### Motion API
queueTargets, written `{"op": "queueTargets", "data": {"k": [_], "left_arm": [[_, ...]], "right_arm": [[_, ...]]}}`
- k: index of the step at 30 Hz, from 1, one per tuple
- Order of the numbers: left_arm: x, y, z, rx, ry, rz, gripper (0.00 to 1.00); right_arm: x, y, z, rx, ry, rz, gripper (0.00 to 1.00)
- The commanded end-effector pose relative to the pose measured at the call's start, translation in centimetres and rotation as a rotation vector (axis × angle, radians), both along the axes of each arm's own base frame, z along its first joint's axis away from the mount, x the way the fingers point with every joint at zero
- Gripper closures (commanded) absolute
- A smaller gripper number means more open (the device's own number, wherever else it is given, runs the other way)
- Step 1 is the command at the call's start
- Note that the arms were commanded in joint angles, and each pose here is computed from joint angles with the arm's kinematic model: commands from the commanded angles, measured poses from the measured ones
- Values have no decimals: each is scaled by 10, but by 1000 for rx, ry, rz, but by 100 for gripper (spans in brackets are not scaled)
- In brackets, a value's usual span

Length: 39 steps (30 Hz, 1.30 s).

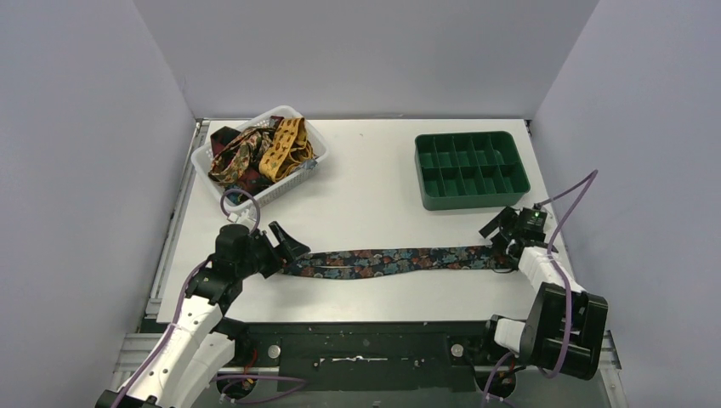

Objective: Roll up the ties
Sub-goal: Flatten out the tie at the center of the board.

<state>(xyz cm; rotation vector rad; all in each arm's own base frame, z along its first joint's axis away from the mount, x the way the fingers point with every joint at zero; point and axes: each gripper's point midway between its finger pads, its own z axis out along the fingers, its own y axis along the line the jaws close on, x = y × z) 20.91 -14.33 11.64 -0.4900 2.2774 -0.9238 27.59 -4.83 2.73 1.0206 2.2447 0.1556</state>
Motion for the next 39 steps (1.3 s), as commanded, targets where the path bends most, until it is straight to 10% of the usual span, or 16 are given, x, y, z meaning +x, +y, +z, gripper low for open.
{"op": "queueTargets", "data": {"k": [1, 13, 32, 39], "left_arm": [[5, -4, 13, -17, -45, -22, 24], [6, -2, 9, -7, -41, -18, 24], [5, 0, 12, 0, -46, -9, 24], [5, -1, 12, -2, -44, -14, 24]], "right_arm": [[19, 37, 32, 110, -77, 273, 19], [-14, 53, 21, 166, 46, 316, 61], [-14, 64, 2, 32, 188, 399, 56], [-14, 66, -1, -14, 234, 423, 79]]}}
